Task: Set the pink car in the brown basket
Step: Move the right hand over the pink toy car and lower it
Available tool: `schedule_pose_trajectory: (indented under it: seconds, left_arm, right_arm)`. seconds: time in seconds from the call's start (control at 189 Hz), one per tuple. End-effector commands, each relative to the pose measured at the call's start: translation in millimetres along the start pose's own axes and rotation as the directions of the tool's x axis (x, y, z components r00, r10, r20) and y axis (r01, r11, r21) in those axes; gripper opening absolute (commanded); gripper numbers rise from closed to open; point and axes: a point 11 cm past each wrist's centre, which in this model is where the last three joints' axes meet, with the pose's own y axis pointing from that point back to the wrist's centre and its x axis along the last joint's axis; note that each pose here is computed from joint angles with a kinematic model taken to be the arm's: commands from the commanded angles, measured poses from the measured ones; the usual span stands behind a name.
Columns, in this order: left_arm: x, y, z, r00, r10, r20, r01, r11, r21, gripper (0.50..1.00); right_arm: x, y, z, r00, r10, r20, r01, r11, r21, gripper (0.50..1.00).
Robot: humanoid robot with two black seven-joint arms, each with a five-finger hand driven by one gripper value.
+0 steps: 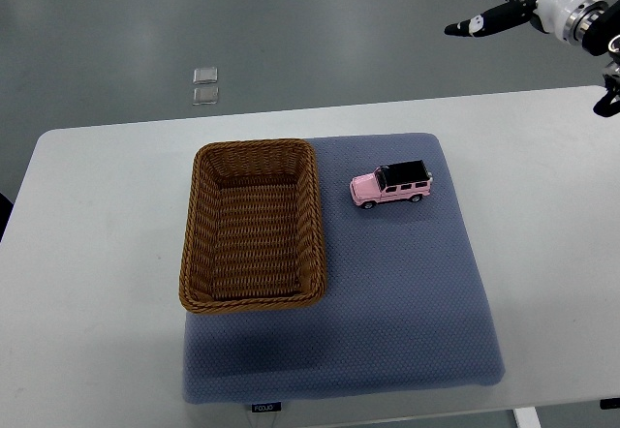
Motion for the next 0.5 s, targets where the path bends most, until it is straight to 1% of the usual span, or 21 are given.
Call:
schedule_pose_trajectory:
  seconds: [0.0,0.111,0.244,0.382,0.435,0.493]
  left_arm:
    - [0.0,0.0,-0.1,1.0,0.0,0.0,0.0,1.0,0.001,1.0]
    - [0.0,0.0,-0.1,1.0,0.0,0.0,0.0,1.0,0.001,1.0]
    - [0.0,0.0,0.0,1.0,0.0,0.0,0.0,1.0,-0.001,1.0]
    - [0.0,0.0,-0.1,1.0,0.0,0.0,0.0,1.0,0.001,1.0]
    - [0.0,0.0,0.0,1.0,0.0,0.0,0.0,1.0,-0.001,1.0]
    - [0.0,0.0,-0.1,1.0,0.0,0.0,0.0,1.0,0.001,1.0]
  right_arm:
    - [-16.8,-2.1,-9.5,0.978,-0.133,-0.159,0.123,0.99,-0.071,0.907]
    - [-34.6,-3.1,-25.8,0.927,-0.257,-0.272,0.239,0.966,-0.099,0.907]
    - [-64.6,-2.5,-30.3,0.832,-0.368,-0.415,0.335,0.93,-0.151,0.907]
    - [-95.6,-3.3,-22.7,0.762,-0.463,-0.453,0.419,0.885,-0.201,0.907]
    - [-113.7,-3.6,-15.9,0.73,-0.508,-0.457,0.458,0.86,-0.226,0.907]
    - [-124.1,-4.8,-14.1,0.716,-0.524,-0.461,0.473,0.85,-0.231,0.907]
